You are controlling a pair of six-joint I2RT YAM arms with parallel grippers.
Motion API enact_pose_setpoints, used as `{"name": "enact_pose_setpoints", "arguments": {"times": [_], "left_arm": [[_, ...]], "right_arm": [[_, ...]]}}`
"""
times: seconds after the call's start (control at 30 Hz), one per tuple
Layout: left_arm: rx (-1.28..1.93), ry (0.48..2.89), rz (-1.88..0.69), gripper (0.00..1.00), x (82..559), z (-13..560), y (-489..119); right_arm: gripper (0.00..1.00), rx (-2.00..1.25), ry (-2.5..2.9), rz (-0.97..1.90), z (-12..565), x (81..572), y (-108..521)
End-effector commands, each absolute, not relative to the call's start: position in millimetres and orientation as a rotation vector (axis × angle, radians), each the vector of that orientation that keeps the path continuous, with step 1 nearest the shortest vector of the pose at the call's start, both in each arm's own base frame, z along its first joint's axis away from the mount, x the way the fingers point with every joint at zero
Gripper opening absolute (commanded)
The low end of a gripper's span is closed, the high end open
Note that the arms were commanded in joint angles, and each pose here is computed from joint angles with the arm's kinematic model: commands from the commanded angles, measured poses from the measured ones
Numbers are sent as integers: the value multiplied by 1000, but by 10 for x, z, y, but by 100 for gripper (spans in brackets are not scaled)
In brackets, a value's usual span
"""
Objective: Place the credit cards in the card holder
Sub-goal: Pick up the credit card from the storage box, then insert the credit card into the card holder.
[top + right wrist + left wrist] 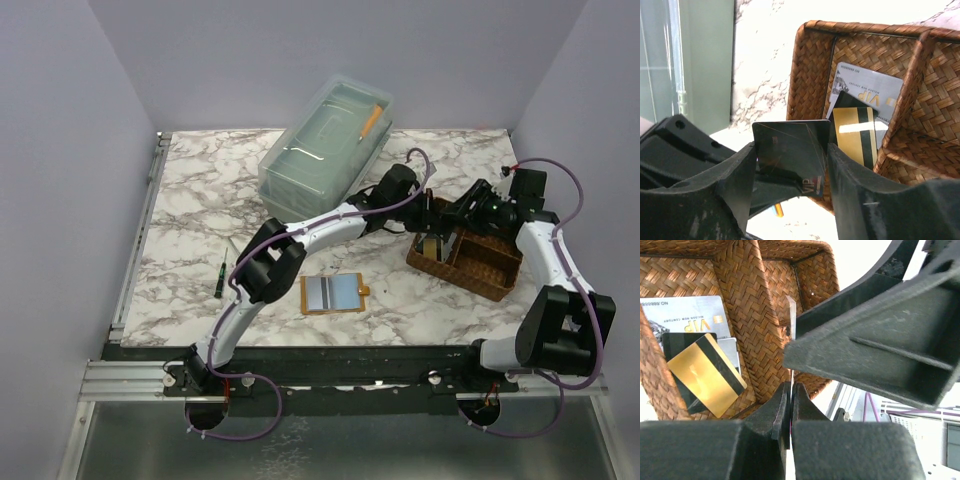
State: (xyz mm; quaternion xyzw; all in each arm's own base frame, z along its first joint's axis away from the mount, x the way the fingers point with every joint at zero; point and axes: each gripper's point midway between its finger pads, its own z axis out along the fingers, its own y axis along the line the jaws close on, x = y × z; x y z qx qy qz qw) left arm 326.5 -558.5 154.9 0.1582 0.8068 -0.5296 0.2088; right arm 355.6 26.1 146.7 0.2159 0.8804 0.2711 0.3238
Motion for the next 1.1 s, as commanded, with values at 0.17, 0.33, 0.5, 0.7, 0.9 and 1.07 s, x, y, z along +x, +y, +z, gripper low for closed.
{"name": "enact_pose_setpoints", "arguments": {"times": [0.17,0.33,0.5,0.7,0.9,1.07], "left_arm": [[439,2155,-1443,0,3307,2132,-5051],[433,2176,-1437,0,3121,2198,-4698],[498,2180,-1462,0,2661,2274,-4233],[363,2049,-1627,0,2300,2367,-3509],[246,1898,-1691,0,2081,2613,-3166],[210,1871,-1705,0,1988,2650,-3058]], "right_arm": [[100,387,2258,748,1880,3337,378],[100,310,2277,790,2010,3269,451],[100,40,2296,974,2040,2961,972],[81,-117,2184,1342,2127,2596,1794],[77,-285,1961,1634,2341,2242,2509],[60,-323,1829,1782,2473,2175,2771]]}}
